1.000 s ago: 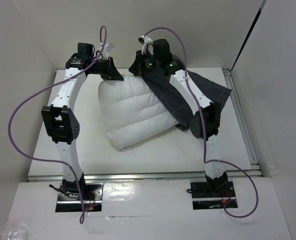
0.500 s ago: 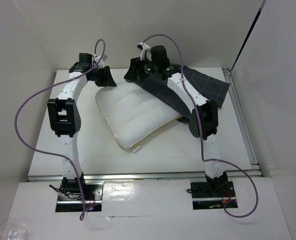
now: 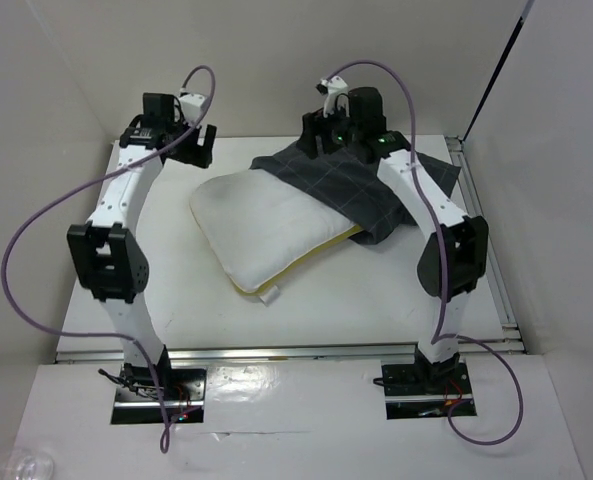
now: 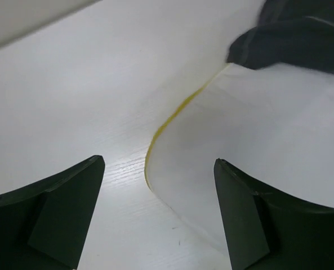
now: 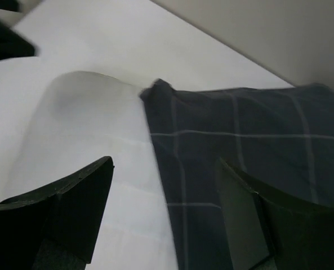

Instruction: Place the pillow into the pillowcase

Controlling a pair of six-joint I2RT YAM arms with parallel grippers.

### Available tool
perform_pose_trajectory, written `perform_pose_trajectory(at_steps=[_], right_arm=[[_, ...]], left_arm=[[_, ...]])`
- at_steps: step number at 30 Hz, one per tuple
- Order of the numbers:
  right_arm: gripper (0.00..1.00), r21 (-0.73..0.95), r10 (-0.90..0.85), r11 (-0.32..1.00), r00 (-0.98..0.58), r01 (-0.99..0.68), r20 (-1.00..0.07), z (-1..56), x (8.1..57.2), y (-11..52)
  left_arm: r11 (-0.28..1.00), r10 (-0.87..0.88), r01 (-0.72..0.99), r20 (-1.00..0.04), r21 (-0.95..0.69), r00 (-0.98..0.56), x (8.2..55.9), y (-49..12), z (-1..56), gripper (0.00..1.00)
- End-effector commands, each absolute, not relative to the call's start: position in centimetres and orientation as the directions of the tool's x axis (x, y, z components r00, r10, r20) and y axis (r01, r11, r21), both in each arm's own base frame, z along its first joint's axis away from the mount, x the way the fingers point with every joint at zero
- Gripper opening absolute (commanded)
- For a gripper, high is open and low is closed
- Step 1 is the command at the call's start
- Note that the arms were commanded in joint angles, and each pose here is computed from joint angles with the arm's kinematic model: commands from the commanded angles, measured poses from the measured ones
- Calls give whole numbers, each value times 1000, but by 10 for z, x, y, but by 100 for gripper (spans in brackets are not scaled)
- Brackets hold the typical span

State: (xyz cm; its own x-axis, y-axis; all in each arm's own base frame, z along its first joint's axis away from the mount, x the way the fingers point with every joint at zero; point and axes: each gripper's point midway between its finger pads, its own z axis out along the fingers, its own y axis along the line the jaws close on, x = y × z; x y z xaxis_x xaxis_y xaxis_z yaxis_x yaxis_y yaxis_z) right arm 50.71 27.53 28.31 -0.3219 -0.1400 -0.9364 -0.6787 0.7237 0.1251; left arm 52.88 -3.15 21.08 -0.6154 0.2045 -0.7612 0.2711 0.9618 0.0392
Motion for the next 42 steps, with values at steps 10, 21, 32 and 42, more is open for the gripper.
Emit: perform_pose_trajectory(at_steps=[10, 21, 32, 42], right_arm=[[79, -85, -260, 894, -354, -439, -898, 265, 517, 162], [79, 72, -161, 914, -520, -399, -839, 236, 473, 149], [79, 85, -158, 904, -510, -420, -845, 242, 465, 152], [79, 94, -147, 903, -508, -419, -849, 246, 460, 145]], left_arm=[[433, 784, 762, -619, 482, -55, 312, -186, 227, 94], [272, 781, 845, -618, 459, 85, 240, -256, 159, 95], [400, 834, 746, -548, 532, -56, 292, -308, 112, 99], [497, 861, 542, -463, 678, -210, 332, -289, 95, 100]])
